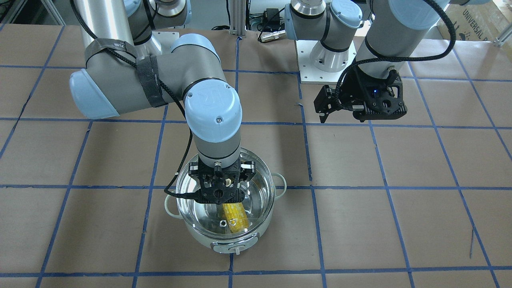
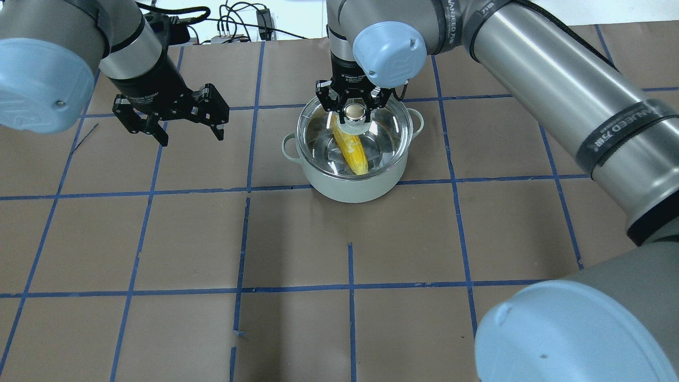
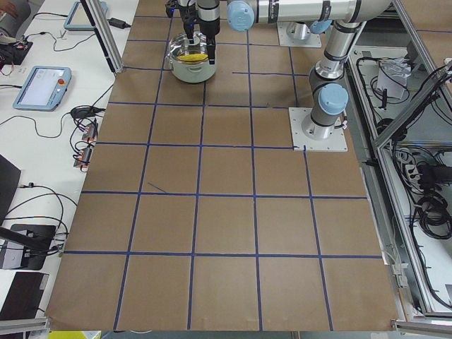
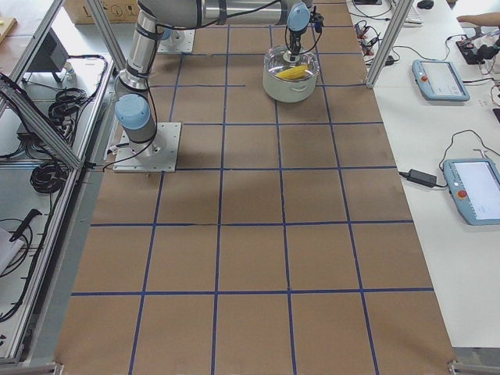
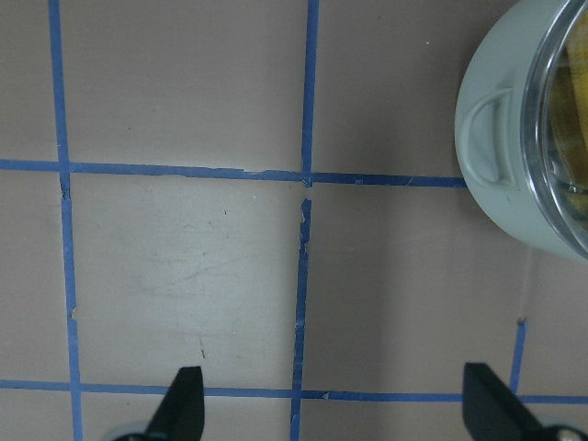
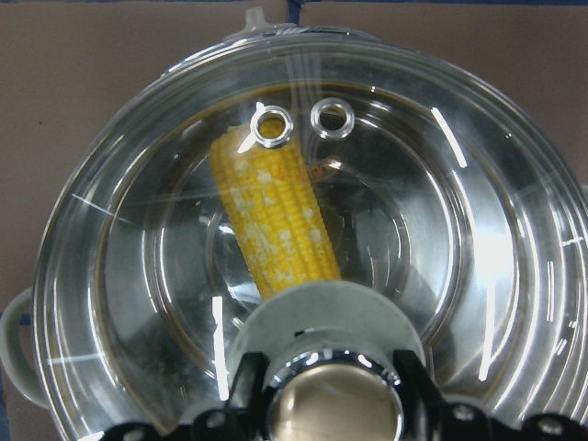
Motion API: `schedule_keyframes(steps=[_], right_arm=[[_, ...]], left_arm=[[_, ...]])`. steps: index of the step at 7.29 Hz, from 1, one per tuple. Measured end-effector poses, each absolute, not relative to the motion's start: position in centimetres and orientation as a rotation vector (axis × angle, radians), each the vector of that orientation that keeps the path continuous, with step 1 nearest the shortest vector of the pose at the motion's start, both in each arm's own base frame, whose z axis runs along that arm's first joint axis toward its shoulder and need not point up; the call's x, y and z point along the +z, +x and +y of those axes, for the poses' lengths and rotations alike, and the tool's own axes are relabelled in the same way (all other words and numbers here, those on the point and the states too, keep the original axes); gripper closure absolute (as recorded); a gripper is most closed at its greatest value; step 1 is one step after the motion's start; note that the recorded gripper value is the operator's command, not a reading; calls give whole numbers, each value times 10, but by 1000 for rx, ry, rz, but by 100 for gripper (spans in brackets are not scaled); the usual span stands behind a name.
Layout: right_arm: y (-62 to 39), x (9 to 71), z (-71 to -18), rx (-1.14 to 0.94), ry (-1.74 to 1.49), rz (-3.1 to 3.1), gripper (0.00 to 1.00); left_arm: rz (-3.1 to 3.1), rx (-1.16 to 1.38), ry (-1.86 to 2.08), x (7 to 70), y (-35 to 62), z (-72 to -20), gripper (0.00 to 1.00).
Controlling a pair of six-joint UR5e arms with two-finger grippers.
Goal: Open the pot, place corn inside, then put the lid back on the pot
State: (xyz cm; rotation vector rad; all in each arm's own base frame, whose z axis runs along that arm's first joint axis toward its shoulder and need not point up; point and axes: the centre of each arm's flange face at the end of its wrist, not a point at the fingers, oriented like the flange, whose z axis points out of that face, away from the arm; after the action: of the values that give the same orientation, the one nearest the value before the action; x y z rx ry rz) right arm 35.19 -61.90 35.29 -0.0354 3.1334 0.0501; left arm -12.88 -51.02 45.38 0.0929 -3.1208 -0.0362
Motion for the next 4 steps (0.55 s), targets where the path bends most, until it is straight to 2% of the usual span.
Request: schedule_keyframes(steps=[1,2,3,4], right_arm=[[352,352,-620,50,-34,3133,87],[352,351,-620,52,-33,3134,81],[352,351,-620,52,-33,3134,69],[352,351,-621,50,-32,3133,52]], left_arm=[[-3123,-30,96,454,-125,-511,0],[-3123,-24,109,455,-120,-513,0],[-3122,-22,123,455,-114,-514,0],[-3122,-12,136,458,-110,-517,0]])
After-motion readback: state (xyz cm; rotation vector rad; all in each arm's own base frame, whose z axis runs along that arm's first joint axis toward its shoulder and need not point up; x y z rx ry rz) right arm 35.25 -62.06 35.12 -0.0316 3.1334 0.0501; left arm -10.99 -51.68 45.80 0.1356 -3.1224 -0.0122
